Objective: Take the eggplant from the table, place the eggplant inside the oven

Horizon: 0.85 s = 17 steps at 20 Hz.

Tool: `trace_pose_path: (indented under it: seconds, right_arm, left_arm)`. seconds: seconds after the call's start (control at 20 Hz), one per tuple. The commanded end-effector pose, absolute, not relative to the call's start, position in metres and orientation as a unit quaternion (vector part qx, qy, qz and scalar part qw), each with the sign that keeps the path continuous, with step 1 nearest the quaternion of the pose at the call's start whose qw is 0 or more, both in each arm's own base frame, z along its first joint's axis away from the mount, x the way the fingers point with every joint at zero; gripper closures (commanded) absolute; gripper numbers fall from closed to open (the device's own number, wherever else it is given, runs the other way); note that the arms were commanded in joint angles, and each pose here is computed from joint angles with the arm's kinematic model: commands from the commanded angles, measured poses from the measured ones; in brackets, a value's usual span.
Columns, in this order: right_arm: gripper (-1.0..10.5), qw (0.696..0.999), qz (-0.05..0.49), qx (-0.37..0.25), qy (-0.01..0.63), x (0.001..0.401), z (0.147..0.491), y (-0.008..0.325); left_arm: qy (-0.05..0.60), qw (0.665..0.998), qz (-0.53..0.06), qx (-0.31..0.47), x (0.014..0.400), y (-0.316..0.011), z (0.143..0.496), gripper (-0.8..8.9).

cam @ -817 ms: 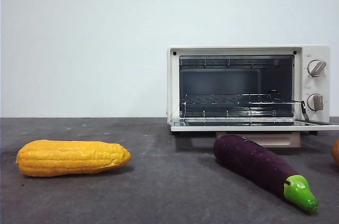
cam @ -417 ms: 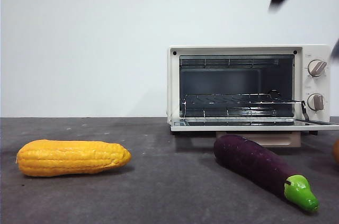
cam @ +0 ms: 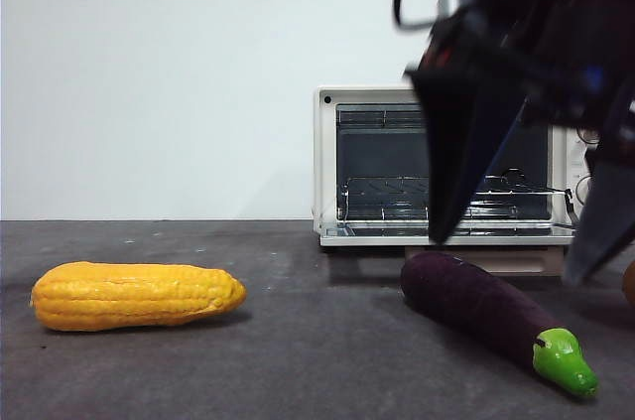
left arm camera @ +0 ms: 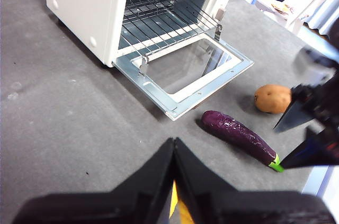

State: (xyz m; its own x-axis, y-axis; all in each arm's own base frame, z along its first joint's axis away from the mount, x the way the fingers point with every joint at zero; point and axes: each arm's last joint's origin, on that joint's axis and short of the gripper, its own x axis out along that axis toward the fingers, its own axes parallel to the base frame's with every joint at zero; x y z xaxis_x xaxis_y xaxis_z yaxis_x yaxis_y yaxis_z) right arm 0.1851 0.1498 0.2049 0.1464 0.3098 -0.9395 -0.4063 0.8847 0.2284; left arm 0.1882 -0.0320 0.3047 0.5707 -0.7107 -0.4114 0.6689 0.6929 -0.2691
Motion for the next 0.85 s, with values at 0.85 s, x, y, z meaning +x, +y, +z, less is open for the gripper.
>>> trace_pose_path:
  seconds: [0.85]
  right_arm:
    - [4.8, 0.759, 0.160, -0.069, 0.628, 0.1842, 0.1799, 0.1645]
  left_arm:
    - [0.249, 0.879, -0.403, -0.048, 0.1880, -0.0324, 0.3026, 8.19]
